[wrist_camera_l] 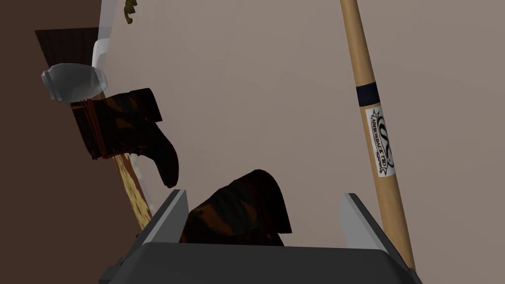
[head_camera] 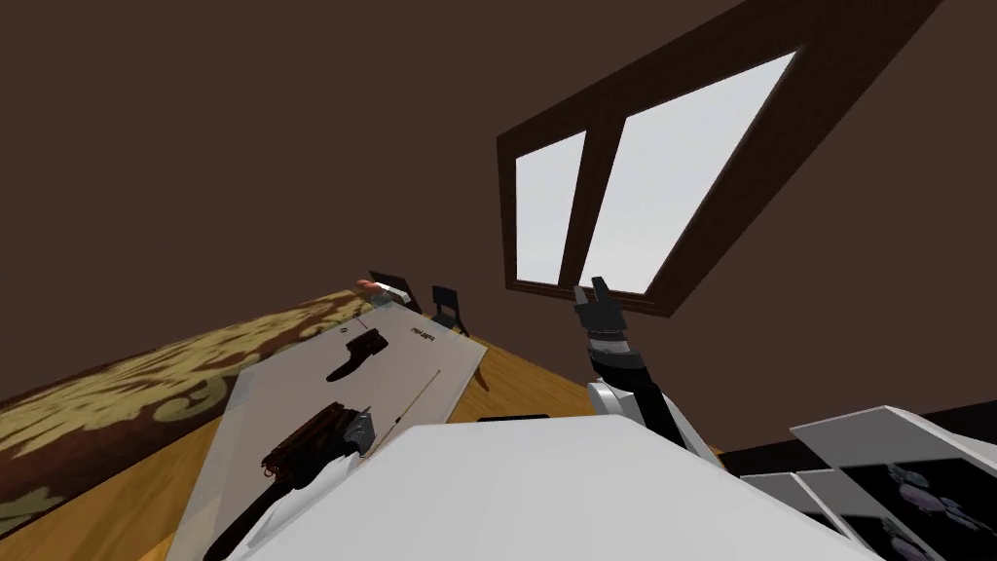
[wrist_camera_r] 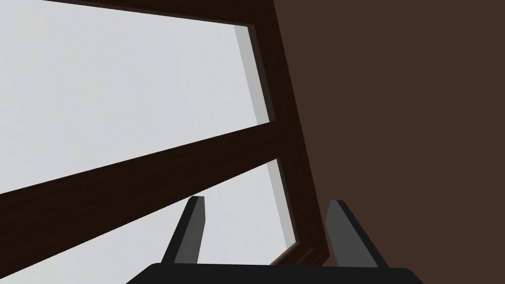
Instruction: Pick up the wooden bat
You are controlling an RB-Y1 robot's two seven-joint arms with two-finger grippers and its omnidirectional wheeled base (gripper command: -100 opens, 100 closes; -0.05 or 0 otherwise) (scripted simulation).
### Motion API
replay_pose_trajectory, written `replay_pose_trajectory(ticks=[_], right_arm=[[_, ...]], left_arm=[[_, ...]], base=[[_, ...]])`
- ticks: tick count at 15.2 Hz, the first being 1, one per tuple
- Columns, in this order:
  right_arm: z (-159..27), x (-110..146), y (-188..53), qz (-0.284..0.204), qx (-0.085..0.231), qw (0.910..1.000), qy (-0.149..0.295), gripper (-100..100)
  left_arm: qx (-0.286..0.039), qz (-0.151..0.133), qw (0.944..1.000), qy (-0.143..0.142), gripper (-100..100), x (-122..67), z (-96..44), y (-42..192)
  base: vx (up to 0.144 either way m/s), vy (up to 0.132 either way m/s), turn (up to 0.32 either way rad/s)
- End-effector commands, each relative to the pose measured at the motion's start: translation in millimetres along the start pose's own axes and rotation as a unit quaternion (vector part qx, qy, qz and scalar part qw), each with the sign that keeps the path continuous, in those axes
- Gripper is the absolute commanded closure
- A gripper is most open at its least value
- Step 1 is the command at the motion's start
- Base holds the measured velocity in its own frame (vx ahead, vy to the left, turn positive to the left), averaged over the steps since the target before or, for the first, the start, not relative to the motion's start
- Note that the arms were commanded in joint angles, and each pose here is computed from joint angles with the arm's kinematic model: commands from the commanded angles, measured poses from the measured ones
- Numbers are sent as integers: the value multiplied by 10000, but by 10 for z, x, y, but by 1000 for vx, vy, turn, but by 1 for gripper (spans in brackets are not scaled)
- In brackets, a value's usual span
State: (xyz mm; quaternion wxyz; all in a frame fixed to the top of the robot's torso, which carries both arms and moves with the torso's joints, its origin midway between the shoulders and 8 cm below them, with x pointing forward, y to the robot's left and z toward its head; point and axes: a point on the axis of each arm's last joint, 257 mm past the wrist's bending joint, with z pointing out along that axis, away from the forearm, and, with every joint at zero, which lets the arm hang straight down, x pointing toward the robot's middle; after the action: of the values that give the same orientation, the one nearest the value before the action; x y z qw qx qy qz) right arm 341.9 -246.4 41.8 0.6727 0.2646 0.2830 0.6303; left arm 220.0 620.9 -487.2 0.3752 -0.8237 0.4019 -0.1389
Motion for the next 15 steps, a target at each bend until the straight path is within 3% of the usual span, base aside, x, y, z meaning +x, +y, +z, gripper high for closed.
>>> replay_pose_trajectory(ticks=[1, 3, 4, 5, 7, 8, 10, 11, 12, 13, 15], right_arm=[[0, 0, 0, 0, 0, 10000, 0, 0], [0, 0, 0, 0, 0, 10000, 0, 0], [0, 0, 0, 0, 0, 10000, 0, 0], [0, 0, 0, -1, 0, 10000, 0, 0], [0, 0, 0, 0, 0, 10000, 0, 0], [0, 0, 0, 0, 0, 10000, 0, 0], [0, 0, 0, 0, 0, 10000, 0, 0], [0, 0, 0, 0, 0, 10000, 0, 0], [0, 0, 0, 0, 0, 10000, 0, 0], [0, 0, 0, 0, 0, 10000, 0, 0], [0, 0, 0, 0, 0, 10000, 0, 0]], left_arm=[[-269, -141, 9994, -184, -100, -210, 4, 194], [-661, -347, 9961, -462, -100, -494, -12, 487], [-666, -348, 9961, -466, -100, -498, -12, 493], [-915, -547, 9922, -646, -100, -678, -37, 647], [-989, -558, 9911, -697, -100, -725, -51, 725], [-1174, -754, 9867, -831, -100, -854, -79, 820], [-1297, -775, 9843, -916, -100, -930, -112, 952], [-1486, -975, 9785, -1049, -100, -1050, -154, 1060], [-1590, -995, 9758, -1123, -100, -1112, -190, 1173], [-1774, -1201, 9685, -1267, -100, -1235, -249, 1302], [-1865, -1216, 9660, -1315, -100, -1269, -281, 1384]], base=[[86, -16, -197], [93, -6, -277], [65, 6, -86], [68, -1, -206], [61, -4, -161], [65, -3, -184], [64, 0, -145], [69, -8, -221], [78, -3, -239], [88, 4, -262], [75, 14, -124]])
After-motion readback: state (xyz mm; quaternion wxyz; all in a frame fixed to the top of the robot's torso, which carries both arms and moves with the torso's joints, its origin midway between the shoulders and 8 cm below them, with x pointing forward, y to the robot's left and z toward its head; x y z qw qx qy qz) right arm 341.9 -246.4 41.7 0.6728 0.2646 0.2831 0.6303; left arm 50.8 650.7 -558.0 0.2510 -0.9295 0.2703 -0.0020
